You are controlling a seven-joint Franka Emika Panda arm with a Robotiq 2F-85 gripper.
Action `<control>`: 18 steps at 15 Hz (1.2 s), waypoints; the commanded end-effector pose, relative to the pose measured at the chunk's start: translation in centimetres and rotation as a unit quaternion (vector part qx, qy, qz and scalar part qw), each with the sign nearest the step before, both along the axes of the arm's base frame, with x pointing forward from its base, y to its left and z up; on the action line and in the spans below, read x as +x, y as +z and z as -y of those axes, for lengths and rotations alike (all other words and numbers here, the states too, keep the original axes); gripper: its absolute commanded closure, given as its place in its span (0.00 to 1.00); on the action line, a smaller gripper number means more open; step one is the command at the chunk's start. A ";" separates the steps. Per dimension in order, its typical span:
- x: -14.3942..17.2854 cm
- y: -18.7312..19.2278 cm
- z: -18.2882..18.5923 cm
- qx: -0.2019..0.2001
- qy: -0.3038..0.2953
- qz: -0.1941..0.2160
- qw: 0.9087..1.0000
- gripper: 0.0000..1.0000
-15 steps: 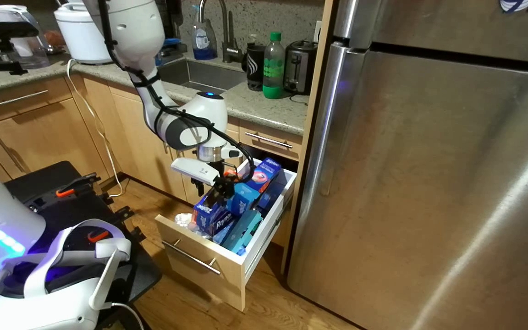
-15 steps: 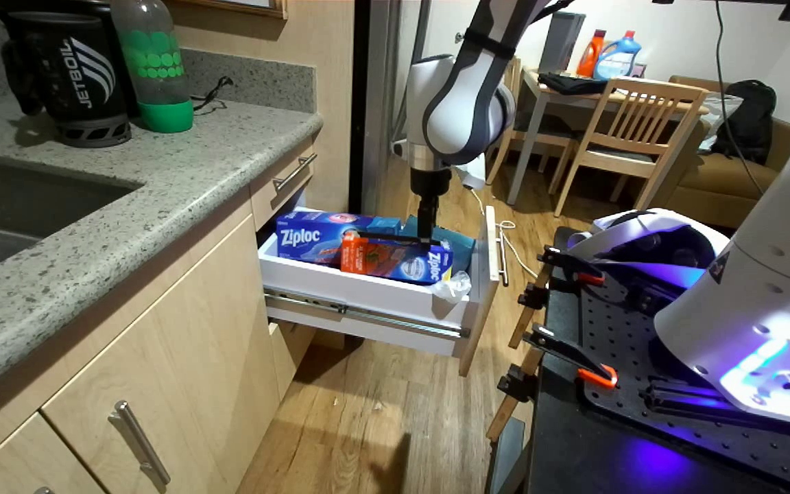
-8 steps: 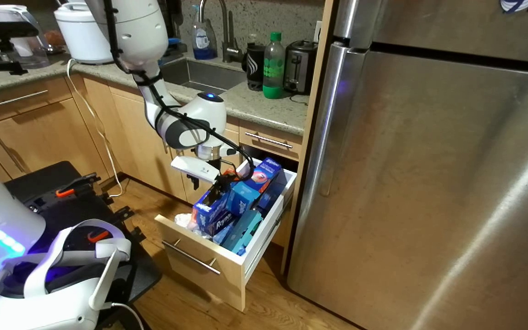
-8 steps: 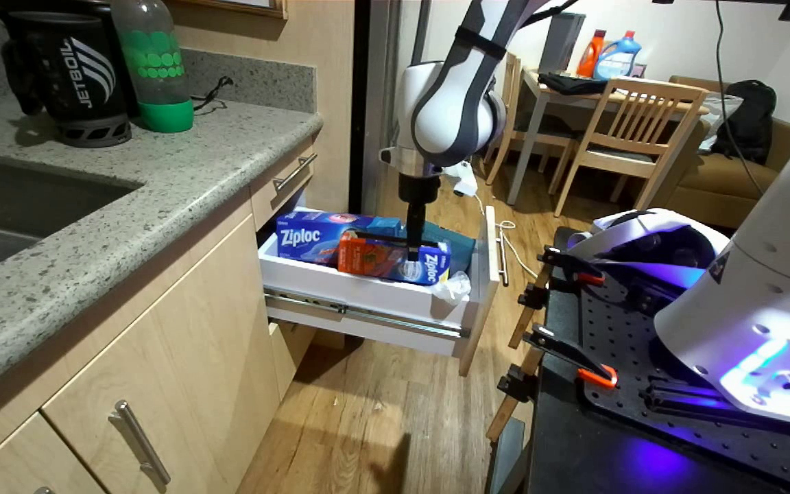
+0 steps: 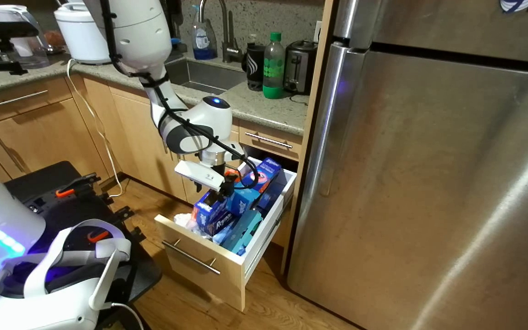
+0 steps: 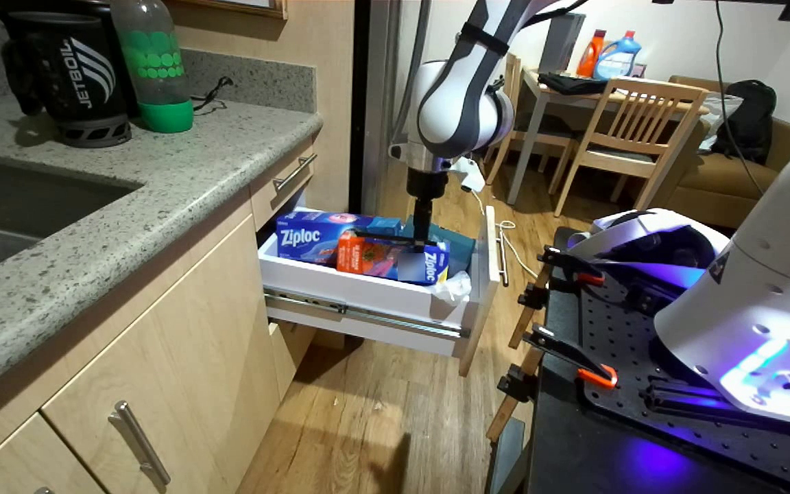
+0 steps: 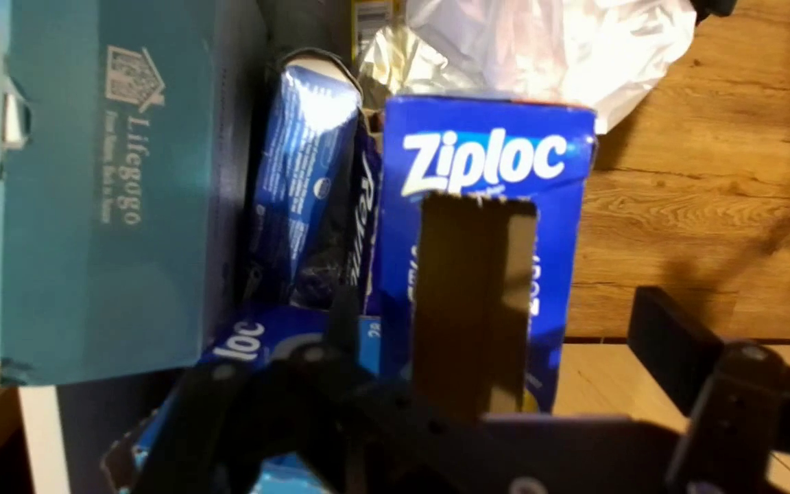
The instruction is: Get one of the boxes labeled 'Ziploc' from the open drawer of the cabinet and place it on the countertop
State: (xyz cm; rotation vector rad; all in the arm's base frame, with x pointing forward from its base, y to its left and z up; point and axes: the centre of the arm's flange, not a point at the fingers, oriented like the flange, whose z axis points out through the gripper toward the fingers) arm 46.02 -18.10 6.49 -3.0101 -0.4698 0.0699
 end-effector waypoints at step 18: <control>-0.7 1.2 1.7 0.049 0.018 0.033 0.998 0.00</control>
